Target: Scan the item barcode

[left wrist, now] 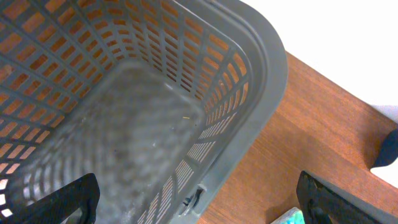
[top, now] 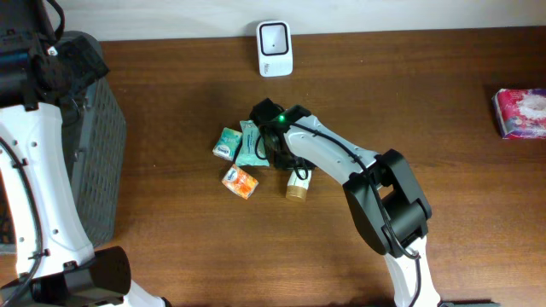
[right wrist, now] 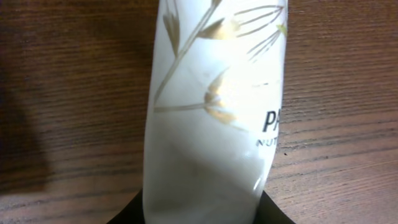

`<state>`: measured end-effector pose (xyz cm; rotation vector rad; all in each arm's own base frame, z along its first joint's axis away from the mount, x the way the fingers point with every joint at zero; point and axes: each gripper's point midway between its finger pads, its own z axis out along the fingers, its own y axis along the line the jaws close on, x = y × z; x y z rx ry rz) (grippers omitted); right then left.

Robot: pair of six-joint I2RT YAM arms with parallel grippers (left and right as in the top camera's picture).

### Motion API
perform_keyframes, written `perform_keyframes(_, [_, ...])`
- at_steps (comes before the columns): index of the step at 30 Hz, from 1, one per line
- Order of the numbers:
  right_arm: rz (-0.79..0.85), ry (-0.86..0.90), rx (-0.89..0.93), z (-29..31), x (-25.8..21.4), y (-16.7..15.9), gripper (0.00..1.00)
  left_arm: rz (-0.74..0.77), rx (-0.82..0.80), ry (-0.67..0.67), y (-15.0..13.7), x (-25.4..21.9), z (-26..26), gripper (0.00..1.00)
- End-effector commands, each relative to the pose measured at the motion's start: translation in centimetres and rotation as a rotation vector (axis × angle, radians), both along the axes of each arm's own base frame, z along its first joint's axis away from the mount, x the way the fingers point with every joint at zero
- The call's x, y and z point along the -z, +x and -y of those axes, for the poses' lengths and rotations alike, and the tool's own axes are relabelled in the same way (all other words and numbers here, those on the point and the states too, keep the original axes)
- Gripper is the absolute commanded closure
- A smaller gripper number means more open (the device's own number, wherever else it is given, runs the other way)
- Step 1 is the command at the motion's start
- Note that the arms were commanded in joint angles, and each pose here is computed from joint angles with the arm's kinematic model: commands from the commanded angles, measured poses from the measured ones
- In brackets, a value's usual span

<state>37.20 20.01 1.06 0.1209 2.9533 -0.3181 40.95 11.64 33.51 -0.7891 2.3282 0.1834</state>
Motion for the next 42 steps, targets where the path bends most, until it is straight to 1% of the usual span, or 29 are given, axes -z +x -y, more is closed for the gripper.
perform_keyframes(1, [-0.026,-0.005,0.013,0.3,0.7,-0.4,0.75,0.028,-0.013,0.007,-0.4,-1.0,-0.2,0.01])
perform_keyframes(2, [-0.026,-0.006,0.013,0.2,0.3,-0.3,0.81,0.028,-0.013,0.007,-0.4,-1.0,-0.2,0.01])
perform_keyframes(4, [-0.02,-0.001,0.012,0.0,-0.6,0.0,0.84,0.028,-0.013,0.007,-0.4,-1.0,-0.2,0.01])
perform_keyframes(6, [-0.011,0.006,0.009,-0.3,-1.6,0.4,0.95,0.027,-0.013,0.007,-0.4,-1.0,-0.2,0.01])
perform_keyframes(9, [-0.027,0.047,0.007,-0.7,-1.9,0.4,0.96,0.028,-0.013,0.007,-0.4,-1.0,-0.2,0.01])
perform_keyframes(10, [-0.046,0.081,-0.027,-1.0,-1.9,0.4,0.96,0.028,-0.013,0.007,-0.4,-1.0,-0.2,0.01])
perform_keyframes(12, [-0.123,0.247,-0.1,-1.9,-2.1,0.5,0.96,0.028,-0.013,0.007,-0.4,-1.0,-0.2,0.01])
perform_keyframes(14, [-0.17,0.378,-0.136,-1.9,-2.4,0.9,0.96,0.028,-0.013,0.007,-0.4,-1.0,-0.2,0.01])
perform_keyframes(16, [-0.205,0.549,-0.175,-1.4,-3.2,1.6,0.96,0.028,-0.013,0.007,-0.4,-1.0,-0.2,0.01])
perform_keyframes(18, [-0.21,0.673,-0.213,-1.1,-4.0,2.2,0.96,0.028,-0.013,0.007,-0.4,-1.0,-0.2,0.01])
perform_keyframes(20, [-0.184,0.841,-0.289,-0.2,-5.6,3.1,0.96,0.028,-0.013,0.007,-0.4,-1.0,-0.2,0.01])
perform_keyframes(23, [-0.149,1.047,-0.408,-0.7,-7.6,3.1,0.96,0.028,-0.013,0.007,-0.4,-1.0,-0.2,0.01])
perform_keyframes(29, [-0.191,1.173,-0.325,0.7,-4.2,1.2,0.96,0.028,-0.013,0.007,-0.4,-1.0,-0.2,0.01])
perform_keyframes(31, [-0.21,1.105,-0.247,2.6,-2.2,1.0,0.91,0.028,-0.013,0.007,-0.4,-1.0,-0.2,0.01])
perform_keyframes(33, [-0.217,0.997,-0.157,5.1,-0.8,1.5,0.79,0.028,-0.013,0.007,-0.4,-1.0,-0.2,0.01])
perform_keyframes(34, [-0.209,0.956,-0.129,6.5,-0.3,1.8,0.66,0.028,-0.013,0.007,-0.4,-1.0,-0.2,0.01])
perform_keyframes(35, [-0.2,0.954,-0.113,7.2,-0.4,2.2,0.57,0.028,-0.013,0.007,-0.4,-1.0,-0.2,0.01])
perform_keyframes(36, [-0.187,0.957,-0.084,8.4,-1.0,2.8,0.45,0.028,-0.013,0.007,-0.4,-1.0,-0.2,0.01])
perform_keyframes(38, [-0.176,0.96,-0.052,9.8,-2.5,3.6,0.4,0.028,-0.013,0.007,-0.4,-1.0,-0.2,0.01])
perform_keyframes(39, [-0.168,0.96,-0.058,10.3,-3.6,4.0,0.38,0.028,-0.013,0.007,-0.4,-1.0,-0.2,0.01])
perform_keyframes(42, [-0.154,0.922,-0.103,11.0,-6.0,4.8,0.29,0.028,-0.013,0.007,-0.4,-1.0,-0.2,0.01])
